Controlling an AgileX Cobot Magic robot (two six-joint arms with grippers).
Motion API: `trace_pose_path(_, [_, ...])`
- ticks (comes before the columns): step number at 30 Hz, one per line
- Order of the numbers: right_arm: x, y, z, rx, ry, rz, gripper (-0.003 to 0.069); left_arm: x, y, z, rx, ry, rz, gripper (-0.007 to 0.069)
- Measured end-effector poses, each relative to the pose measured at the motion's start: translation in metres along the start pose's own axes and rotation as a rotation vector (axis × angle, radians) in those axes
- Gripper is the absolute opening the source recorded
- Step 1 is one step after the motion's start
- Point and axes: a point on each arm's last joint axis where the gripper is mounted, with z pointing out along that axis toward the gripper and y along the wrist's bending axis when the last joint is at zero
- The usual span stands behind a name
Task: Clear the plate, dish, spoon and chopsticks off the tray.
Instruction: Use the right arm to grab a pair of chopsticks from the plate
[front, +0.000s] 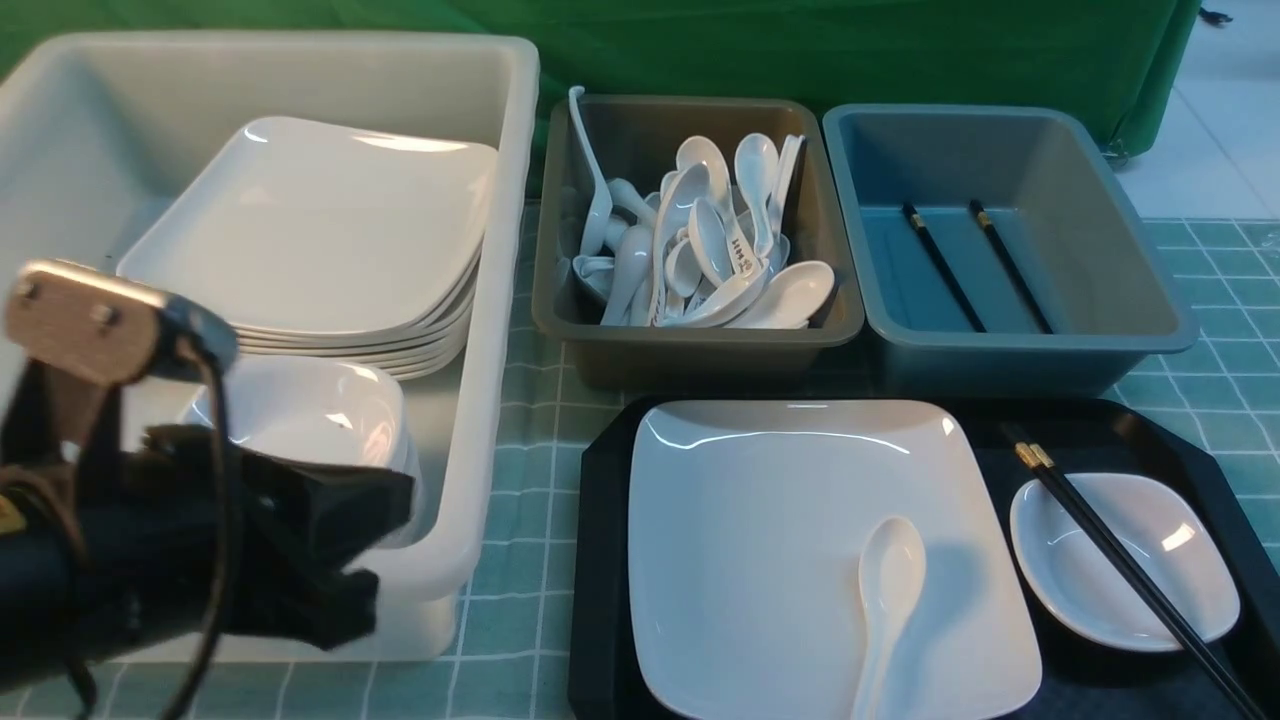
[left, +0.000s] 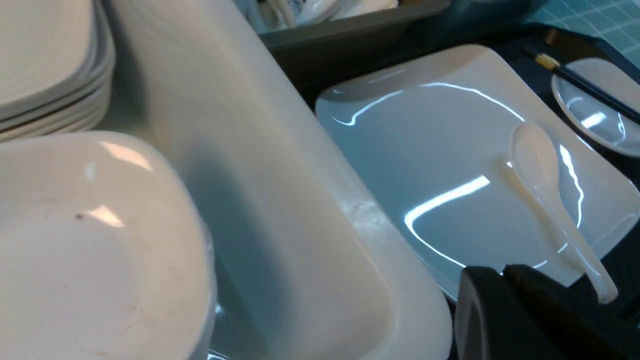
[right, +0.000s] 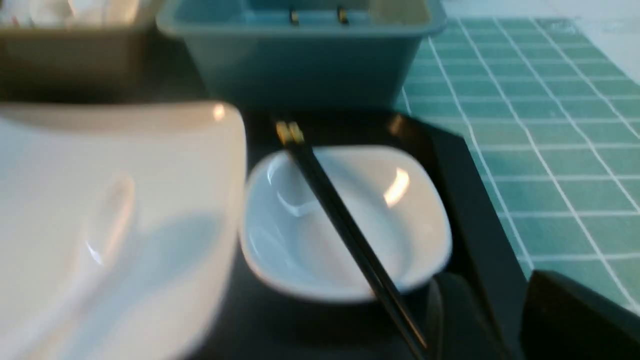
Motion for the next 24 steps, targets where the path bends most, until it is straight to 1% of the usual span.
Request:
trace_pose_path(1, [-0.002,0.000,0.000,-0.005,-0.027,0.053,0.0242,0.000,-0.002,0.001,0.010,0.005,0.021,0.0018])
trace_pose_path(2, [-0.006,0.001,0.000,-0.057,-0.059,0.129,0.0242,0.001,-0.002,0.001,0.013,0.006,0.033,0.0018])
trace_pose_path(3, [-0.008,0.001,0.000,-0.025,-0.085,0.198,0.0242,0.001,-0.003,0.001,0.017,0.005,0.043,0.0018])
trace_pose_path(4, [-0.013,0.002,-0.001,-0.048,-0.141,0.345,0.0242,0.000,-0.004,-0.001,0.018,-0.001,0.050,0.0018])
trace_pose_path(5, [-0.016,0.002,-0.002,-0.057,-0.173,0.423,0.0242,0.000,-0.004,-0.003,0.019,-0.009,0.057,0.0018])
trace_pose_path(9, [-0.022,0.002,-0.003,-0.094,-0.236,0.563,0.0239,-0.002,-0.008,-0.014,0.021,-0.056,0.077,0.0018])
trace_pose_path(11, [-0.021,0.004,-0.003,-0.102,-0.175,0.591,0.0215,-0.003,-0.010,-0.021,0.025,-0.079,0.086,0.0018])
trace_pose_path(13, [-0.029,0.007,-0.005,-0.116,-0.102,0.549,0.0188,-0.004,-0.011,-0.025,0.026,-0.097,0.091,0.0018])
trace_pose_path(15, [-0.047,0.013,-0.005,-0.134,0.052,0.391,0.0174,-0.004,-0.012,-0.027,0.027,-0.105,0.093,0.0018])
trace_pose_path(16, [-0.050,0.014,-0.005,-0.141,0.055,0.375,0.0174,-0.004,-0.012,-0.027,0.028,-0.105,0.093,0.0018])
trace_pose_path(17, [-0.069,0.021,0.000,-0.171,0.202,0.222,0.0173,-0.004,-0.012,-0.027,0.031,-0.101,0.093,0.0018])
trace_pose_path(19, [-0.088,0.031,0.012,-0.211,0.359,0.066,0.0174,-0.003,-0.012,-0.027,0.034,-0.099,0.091,0.0018])
trace_pose_path(20, [-0.091,0.032,0.015,-0.219,0.389,0.028,0.0175,-0.003,-0.012,-0.027,0.034,-0.099,0.091,0.0018])
trace_pose_path(22, [-0.106,0.042,0.037,-0.242,0.543,-0.098,0.0181,-0.003,-0.013,-0.029,0.035,-0.104,0.093,0.0018])
trace_pose_path(24, [-0.115,0.049,0.061,-0.241,0.653,-0.197,0.0194,-0.003,-0.015,-0.032,0.046,-0.110,0.092,0.0018])
